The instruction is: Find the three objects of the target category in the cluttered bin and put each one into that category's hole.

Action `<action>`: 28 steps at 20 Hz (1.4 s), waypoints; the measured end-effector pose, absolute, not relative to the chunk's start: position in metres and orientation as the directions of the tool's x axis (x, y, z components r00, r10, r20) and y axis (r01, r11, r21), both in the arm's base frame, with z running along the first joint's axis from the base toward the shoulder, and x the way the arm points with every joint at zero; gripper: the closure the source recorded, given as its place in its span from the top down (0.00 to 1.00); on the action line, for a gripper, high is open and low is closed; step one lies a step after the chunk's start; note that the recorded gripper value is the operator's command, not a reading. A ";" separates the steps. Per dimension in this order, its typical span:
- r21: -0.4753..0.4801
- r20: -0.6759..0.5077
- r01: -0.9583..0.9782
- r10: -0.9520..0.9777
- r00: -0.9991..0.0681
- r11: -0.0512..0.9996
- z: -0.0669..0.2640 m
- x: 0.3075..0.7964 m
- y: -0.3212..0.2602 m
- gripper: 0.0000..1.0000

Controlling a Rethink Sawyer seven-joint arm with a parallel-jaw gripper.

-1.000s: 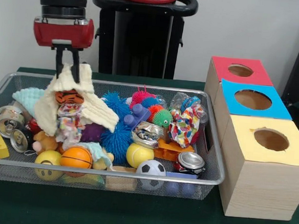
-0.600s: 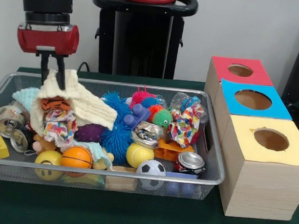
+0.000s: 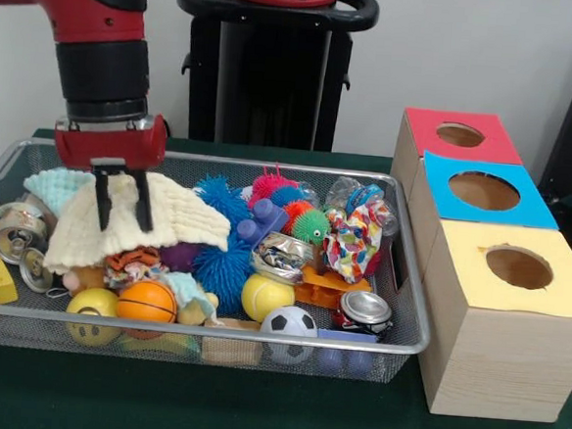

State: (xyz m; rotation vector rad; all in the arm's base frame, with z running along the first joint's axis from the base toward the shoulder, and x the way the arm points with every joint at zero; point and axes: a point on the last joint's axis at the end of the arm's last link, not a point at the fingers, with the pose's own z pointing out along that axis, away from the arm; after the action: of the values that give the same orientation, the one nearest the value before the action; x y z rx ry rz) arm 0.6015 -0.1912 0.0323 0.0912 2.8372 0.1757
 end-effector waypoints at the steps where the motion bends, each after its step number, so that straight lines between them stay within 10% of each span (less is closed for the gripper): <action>1: 0.128 -0.290 0.030 0.066 -0.955 0.991 0.026 0.603 -0.186 1.00; 28: -0.062 -0.351 -0.104 -0.119 -0.929 0.993 0.132 0.646 -0.156 1.00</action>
State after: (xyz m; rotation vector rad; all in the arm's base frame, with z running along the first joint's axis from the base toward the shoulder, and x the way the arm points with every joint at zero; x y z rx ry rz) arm 0.6461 -0.1561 0.1318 -0.1605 2.7749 -0.0603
